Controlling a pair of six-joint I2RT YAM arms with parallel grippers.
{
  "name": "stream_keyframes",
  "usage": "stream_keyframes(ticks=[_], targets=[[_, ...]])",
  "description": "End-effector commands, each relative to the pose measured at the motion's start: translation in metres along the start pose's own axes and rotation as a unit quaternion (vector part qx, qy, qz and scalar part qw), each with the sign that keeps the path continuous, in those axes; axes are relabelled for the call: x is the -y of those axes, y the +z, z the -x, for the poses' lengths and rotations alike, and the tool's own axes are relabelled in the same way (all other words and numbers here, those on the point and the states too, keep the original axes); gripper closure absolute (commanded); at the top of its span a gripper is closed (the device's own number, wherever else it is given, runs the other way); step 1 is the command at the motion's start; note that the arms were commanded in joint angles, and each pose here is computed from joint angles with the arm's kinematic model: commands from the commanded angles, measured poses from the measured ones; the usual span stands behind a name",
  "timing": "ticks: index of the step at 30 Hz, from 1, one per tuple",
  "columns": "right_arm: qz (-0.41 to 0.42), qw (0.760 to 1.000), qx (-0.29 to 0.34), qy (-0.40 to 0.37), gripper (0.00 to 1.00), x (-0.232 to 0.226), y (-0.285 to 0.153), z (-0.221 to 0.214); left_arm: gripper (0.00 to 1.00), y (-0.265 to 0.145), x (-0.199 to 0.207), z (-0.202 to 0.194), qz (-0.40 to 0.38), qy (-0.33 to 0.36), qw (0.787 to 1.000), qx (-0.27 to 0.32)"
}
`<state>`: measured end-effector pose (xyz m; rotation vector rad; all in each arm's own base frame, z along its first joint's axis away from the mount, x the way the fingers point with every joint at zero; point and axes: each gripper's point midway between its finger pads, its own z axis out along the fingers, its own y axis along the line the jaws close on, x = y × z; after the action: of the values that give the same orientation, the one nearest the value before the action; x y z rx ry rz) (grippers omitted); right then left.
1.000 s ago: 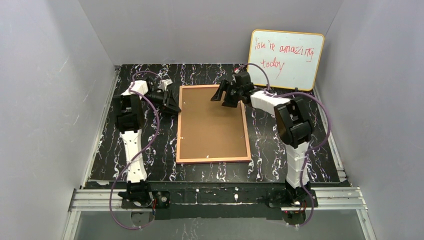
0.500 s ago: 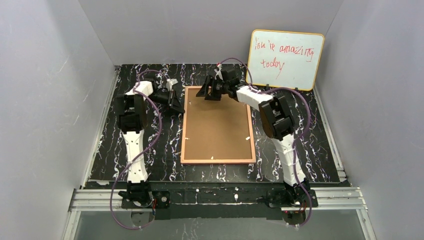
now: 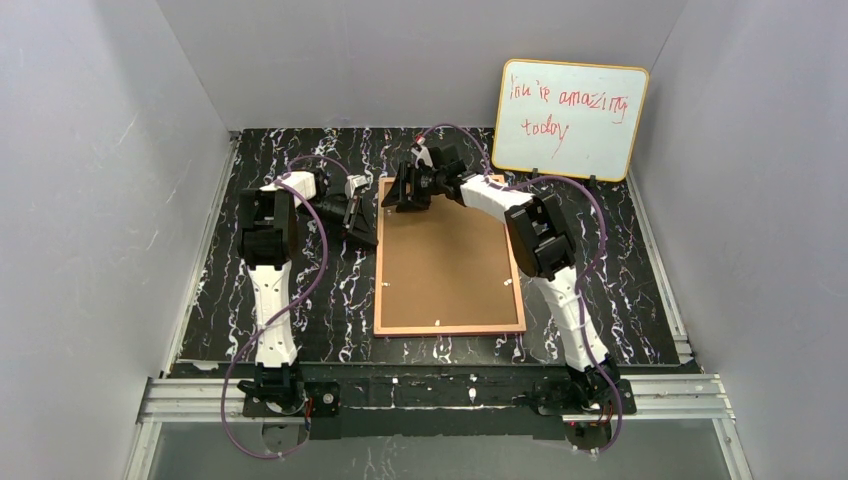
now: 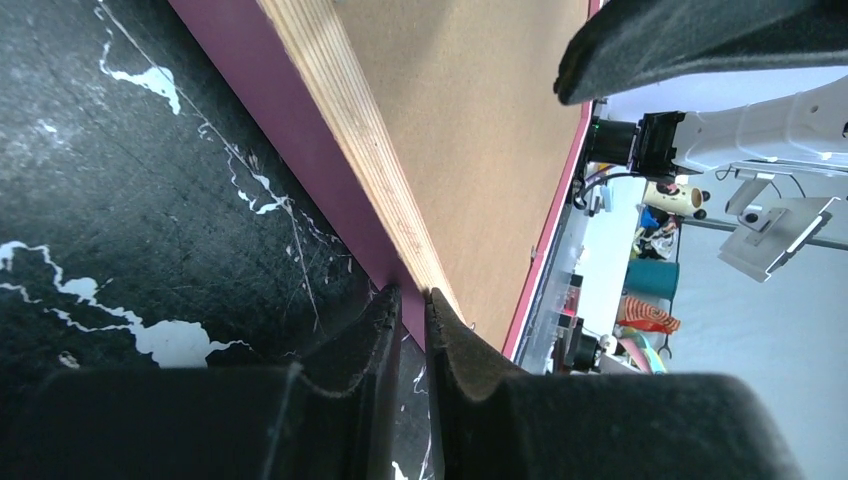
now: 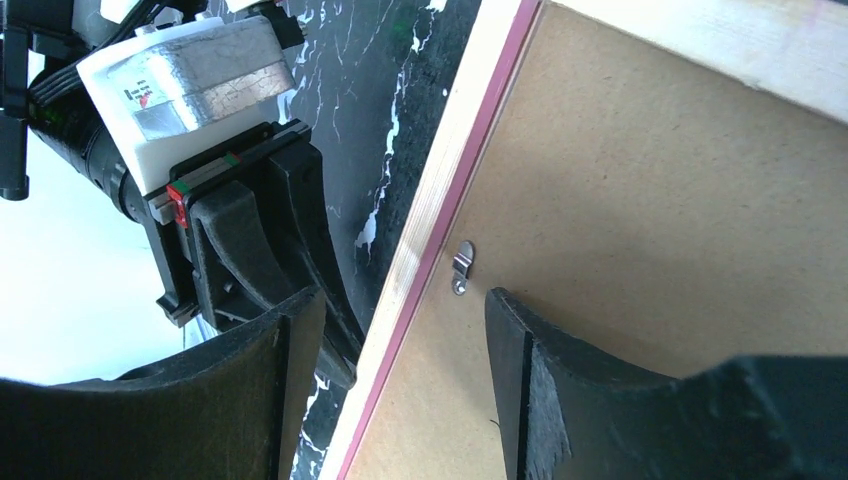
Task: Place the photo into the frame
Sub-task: Move the photo frame to the center of the board, then install the photo frame at the center of the board.
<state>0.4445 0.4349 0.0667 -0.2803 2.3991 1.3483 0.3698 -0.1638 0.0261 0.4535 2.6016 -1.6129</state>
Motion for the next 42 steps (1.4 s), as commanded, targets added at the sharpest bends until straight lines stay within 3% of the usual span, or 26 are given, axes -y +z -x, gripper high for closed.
stream_keyframes(ticks=[1,42], targets=[[0.021,1.0,-0.01,-0.016,0.32,-0.008,0.007,0.001,0.88,0.005,-0.035,-0.023,0.075,0.032,0.995,-0.051],[0.076,0.995,-0.056,0.014,0.4,-0.02,0.037,-0.023,0.88,0.007,-0.039,-0.022,0.078,0.03,0.995,-0.05]])
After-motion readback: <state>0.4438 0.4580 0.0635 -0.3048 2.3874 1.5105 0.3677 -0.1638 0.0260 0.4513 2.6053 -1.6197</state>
